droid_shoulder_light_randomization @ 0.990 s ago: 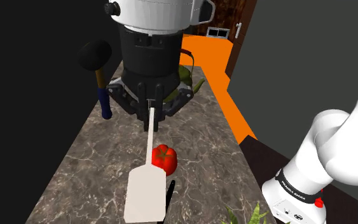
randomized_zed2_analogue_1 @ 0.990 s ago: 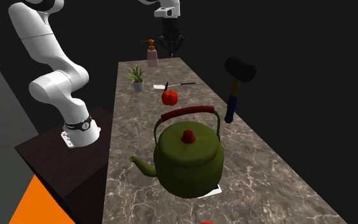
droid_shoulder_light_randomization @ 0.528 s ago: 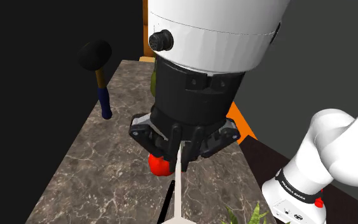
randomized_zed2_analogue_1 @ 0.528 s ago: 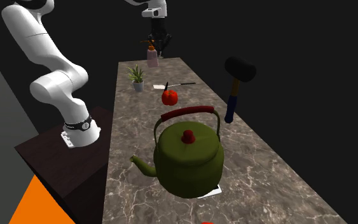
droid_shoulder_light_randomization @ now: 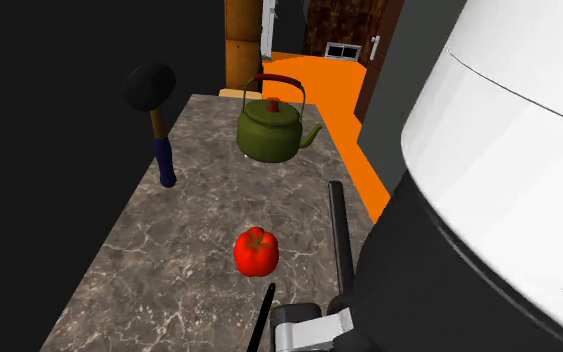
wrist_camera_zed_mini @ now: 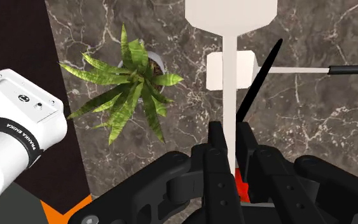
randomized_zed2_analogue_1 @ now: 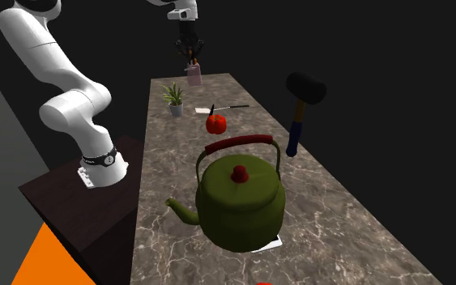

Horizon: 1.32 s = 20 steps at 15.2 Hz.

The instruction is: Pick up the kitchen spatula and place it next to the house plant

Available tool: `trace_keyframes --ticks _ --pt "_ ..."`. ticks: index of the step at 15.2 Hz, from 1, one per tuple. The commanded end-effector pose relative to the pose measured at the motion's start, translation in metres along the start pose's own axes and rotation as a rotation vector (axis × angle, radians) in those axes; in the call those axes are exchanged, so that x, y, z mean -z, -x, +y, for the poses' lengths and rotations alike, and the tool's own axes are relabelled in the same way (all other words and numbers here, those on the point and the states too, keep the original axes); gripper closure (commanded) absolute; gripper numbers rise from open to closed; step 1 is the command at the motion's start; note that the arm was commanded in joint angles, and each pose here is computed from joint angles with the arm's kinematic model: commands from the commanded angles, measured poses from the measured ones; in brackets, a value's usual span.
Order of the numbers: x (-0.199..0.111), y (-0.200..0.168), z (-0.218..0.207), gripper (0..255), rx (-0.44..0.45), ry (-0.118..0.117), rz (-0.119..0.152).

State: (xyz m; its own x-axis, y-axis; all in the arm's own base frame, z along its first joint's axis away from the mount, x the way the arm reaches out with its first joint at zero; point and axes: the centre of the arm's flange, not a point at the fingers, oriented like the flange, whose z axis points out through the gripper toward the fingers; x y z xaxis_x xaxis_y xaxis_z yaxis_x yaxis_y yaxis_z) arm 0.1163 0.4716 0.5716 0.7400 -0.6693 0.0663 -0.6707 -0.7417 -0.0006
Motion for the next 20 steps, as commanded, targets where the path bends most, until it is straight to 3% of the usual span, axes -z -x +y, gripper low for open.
trace_keyframes --ticks 1,20 --pt "0.001 0.023 0.014 255 -0.001 0.0 0.0" --pt "0.016 0.245 0.13 255 -0.001 0.0 0.0"
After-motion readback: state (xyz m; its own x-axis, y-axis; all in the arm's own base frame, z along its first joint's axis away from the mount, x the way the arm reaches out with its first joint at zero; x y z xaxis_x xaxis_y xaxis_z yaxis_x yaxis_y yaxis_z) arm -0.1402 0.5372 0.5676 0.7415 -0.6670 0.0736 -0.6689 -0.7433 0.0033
